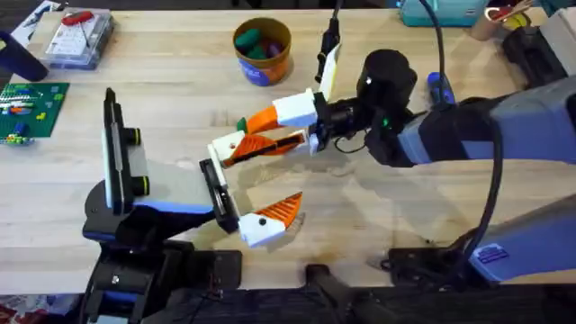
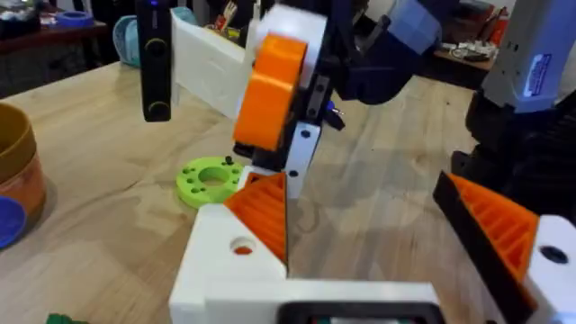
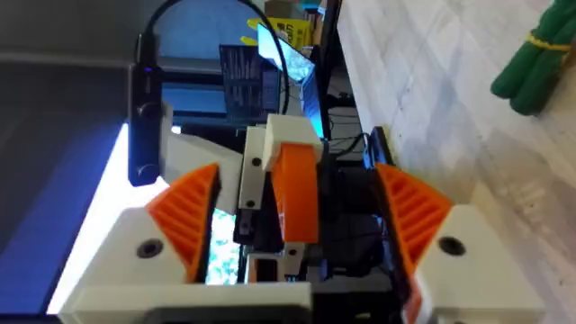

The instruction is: Pick up the gripper from the table and insert it into the empty holder that is missing its gripper. Then pick up a screw, insert it into the mounting hole, and use the screwdriver to tighten it. Finally, clean up the table by picking up the vegetable and placing it into the bucket.

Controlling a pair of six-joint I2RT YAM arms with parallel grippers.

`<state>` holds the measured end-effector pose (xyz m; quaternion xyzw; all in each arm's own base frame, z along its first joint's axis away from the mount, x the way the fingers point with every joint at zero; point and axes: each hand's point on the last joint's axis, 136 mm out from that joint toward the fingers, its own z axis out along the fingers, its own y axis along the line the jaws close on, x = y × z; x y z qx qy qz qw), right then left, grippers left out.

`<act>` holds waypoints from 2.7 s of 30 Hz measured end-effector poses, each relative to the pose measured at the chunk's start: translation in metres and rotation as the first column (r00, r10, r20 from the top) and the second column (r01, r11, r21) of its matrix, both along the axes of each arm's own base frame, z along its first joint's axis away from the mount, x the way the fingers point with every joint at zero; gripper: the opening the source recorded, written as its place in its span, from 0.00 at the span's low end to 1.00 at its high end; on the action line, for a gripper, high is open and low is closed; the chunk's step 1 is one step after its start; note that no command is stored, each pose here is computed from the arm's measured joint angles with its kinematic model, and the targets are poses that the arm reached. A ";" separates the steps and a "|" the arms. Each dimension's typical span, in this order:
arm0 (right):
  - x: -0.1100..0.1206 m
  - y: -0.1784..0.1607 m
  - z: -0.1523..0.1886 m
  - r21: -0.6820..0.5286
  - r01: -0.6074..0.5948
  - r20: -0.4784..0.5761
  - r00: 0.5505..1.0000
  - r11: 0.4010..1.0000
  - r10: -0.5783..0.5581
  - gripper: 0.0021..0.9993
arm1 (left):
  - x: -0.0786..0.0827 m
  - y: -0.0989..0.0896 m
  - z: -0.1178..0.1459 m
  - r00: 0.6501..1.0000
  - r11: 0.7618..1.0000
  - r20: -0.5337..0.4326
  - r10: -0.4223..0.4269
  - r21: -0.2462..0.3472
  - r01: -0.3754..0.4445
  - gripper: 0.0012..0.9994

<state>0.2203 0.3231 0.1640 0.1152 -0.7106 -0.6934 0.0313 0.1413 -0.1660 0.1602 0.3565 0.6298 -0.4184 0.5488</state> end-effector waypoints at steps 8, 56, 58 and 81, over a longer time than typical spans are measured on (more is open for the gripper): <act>0.001 0.000 0.000 0.000 0.003 -0.001 1.000 1.000 -0.003 1.00 | 0.000 0.000 0.000 1.000 1.000 0.000 -0.001 0.000 0.001 0.99; 0.101 -0.175 0.107 -0.494 0.668 0.772 0.631 0.557 -0.073 1.00 | -0.001 -0.001 0.000 1.000 1.000 0.000 -0.008 0.000 0.008 0.99; 0.079 -0.191 0.112 -0.525 0.684 0.782 0.623 0.508 -0.031 1.00 | -0.001 -0.001 0.000 1.000 1.000 0.000 -0.008 0.000 0.008 0.99; -0.027 -0.236 -0.011 -0.784 0.528 0.581 0.810 0.327 0.084 1.00 | -0.001 -0.001 0.000 1.000 1.000 0.000 -0.008 0.000 0.008 0.99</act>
